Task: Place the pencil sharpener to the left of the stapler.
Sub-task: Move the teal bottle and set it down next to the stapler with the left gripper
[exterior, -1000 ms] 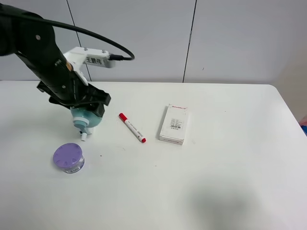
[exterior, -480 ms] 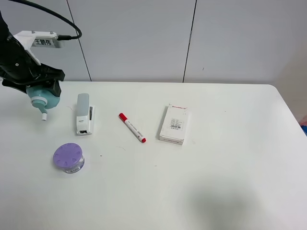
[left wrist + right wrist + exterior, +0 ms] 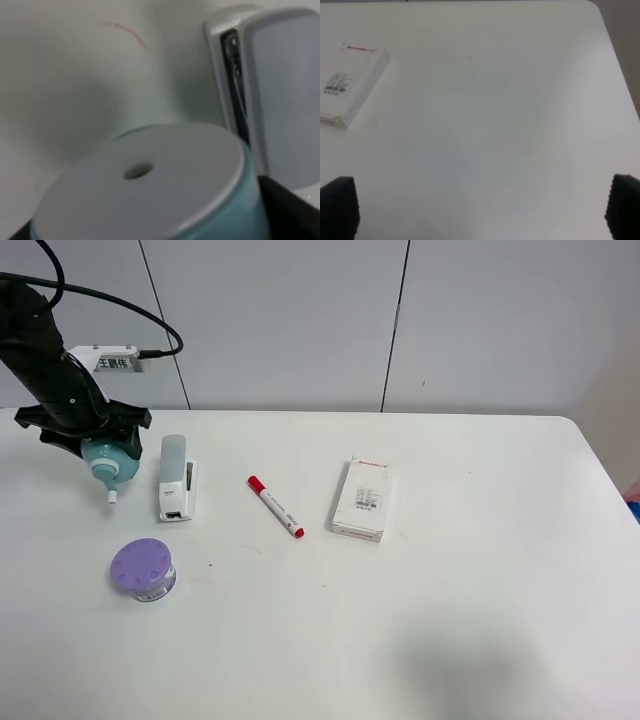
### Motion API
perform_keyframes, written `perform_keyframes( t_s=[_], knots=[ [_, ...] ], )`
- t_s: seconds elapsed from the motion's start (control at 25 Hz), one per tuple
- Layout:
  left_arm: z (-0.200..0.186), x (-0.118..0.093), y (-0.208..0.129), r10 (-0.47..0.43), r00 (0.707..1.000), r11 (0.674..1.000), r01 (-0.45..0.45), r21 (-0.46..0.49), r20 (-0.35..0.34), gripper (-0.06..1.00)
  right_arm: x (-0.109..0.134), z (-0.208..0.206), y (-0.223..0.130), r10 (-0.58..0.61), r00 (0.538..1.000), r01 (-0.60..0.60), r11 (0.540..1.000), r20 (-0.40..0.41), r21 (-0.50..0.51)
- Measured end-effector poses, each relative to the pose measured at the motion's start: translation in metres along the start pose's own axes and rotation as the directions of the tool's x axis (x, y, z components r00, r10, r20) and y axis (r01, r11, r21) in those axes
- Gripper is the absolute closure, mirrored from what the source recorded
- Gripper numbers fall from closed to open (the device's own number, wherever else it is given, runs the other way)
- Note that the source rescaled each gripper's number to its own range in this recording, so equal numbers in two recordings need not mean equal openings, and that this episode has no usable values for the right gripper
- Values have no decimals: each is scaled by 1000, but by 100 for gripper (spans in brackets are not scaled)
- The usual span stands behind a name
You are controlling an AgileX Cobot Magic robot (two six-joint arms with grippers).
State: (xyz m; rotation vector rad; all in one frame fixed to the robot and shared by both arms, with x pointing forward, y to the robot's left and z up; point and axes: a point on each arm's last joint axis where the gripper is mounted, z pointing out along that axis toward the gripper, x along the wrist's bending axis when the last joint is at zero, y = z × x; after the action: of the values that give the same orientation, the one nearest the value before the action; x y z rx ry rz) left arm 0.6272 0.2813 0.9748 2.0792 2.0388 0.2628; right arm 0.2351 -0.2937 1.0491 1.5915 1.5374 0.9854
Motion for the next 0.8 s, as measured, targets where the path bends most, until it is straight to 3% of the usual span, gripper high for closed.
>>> perform_keyframes(
  t_s=[0.16,0.8],
  knots=[
    [4,18,4,-59,998,998,59,-33,3,94,0,0,0,0,1000,0,1000,0,0],
    [33,21,2,-74,997,997,74,13,17,94,0,0,0,0,1000,0,1000,0,0]
  ],
)
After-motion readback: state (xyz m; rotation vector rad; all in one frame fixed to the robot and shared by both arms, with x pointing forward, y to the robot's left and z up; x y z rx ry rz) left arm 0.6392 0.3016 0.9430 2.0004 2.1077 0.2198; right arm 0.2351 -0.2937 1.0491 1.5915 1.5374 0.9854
